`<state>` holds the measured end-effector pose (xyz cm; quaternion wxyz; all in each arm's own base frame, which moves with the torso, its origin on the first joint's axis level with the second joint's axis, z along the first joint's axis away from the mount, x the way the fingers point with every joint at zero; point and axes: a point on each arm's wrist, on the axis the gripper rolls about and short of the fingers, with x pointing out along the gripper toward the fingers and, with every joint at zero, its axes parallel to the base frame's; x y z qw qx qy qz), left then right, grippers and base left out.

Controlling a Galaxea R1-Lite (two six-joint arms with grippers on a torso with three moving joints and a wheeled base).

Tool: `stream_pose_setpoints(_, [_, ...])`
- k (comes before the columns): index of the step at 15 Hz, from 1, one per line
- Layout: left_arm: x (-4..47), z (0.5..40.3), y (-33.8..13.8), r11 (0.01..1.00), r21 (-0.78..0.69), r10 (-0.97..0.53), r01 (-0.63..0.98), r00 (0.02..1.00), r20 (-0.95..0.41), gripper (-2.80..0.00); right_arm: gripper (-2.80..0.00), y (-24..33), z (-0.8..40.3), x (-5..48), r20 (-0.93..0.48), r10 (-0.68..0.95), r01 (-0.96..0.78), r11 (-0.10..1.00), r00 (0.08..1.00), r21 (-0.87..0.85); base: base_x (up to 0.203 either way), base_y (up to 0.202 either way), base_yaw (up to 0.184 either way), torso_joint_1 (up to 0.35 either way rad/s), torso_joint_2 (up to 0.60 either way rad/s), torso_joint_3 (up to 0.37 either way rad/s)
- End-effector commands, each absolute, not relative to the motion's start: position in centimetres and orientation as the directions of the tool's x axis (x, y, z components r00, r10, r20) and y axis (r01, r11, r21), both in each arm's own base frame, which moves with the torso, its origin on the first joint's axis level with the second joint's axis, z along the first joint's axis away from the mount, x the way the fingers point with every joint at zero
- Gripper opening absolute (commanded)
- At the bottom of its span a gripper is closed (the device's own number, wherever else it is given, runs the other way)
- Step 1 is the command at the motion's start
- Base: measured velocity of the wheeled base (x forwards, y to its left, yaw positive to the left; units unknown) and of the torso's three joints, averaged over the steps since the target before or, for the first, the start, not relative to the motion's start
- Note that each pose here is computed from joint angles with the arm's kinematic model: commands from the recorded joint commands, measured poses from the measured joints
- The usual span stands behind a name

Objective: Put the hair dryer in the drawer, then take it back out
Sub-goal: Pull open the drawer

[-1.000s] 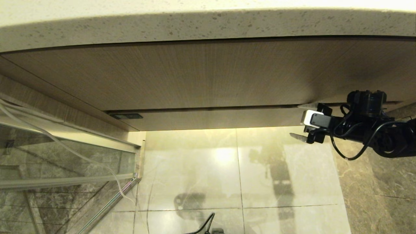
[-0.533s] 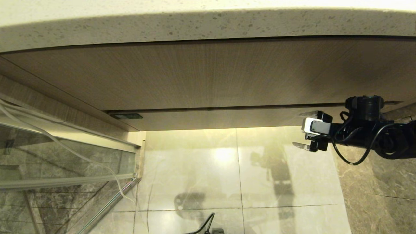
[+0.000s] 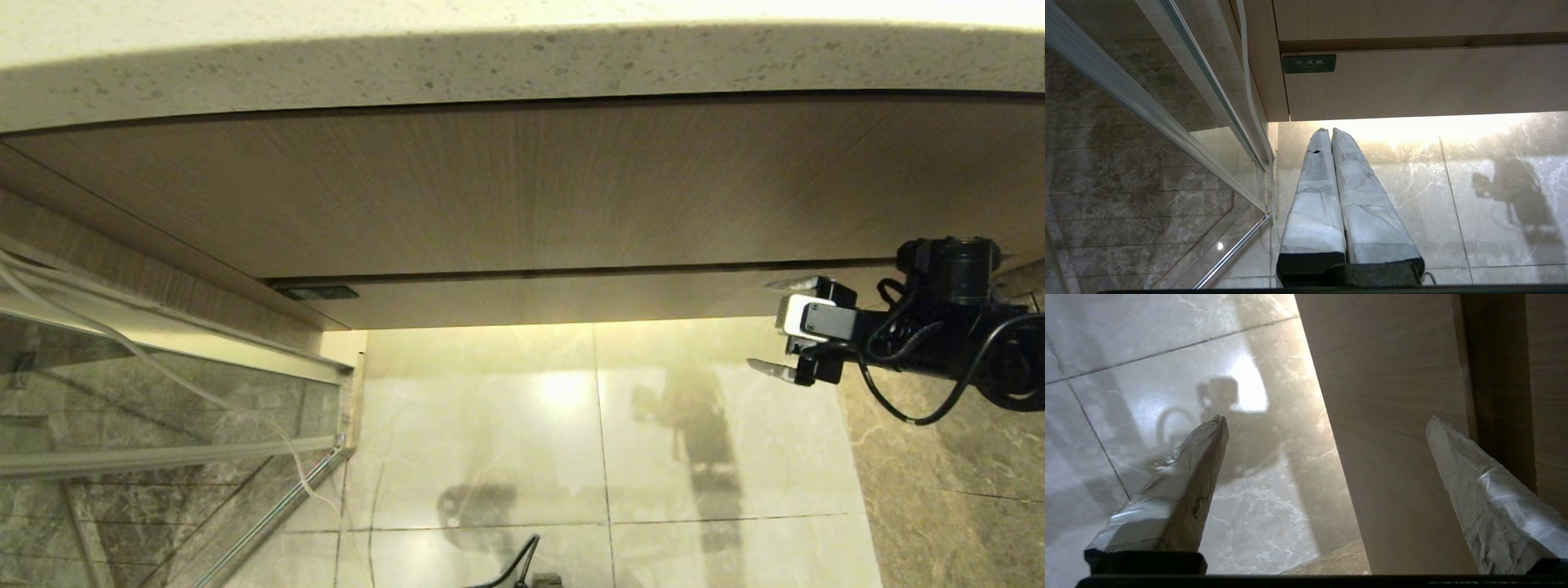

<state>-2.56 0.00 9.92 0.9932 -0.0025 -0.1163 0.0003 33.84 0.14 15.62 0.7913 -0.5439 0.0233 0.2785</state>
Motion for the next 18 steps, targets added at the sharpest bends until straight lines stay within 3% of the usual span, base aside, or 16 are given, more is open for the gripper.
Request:
stream_pose_setpoints(1, [-2.2,8.8,0.0,1.0,-0.006,0.0,0.001,0.981,0.193,-2.8,0.0,0.6,16.0,32.8,-0.331,0.435,-0.461,0.238,0.837,-0.855,0.0,0.0,0.0,0.0,0.0,0.0])
stream_pose_setpoints(18, [-2.2,8.8,0.0,1.0,-0.006,0.002,0.0,0.981,0.193,-2.8,0.0,2.8,15.6,35.8,-0.21,0.424,-0.326,0.222,0.881,-0.919,0.0,0.0,0.0,0.0,0.0,0.0])
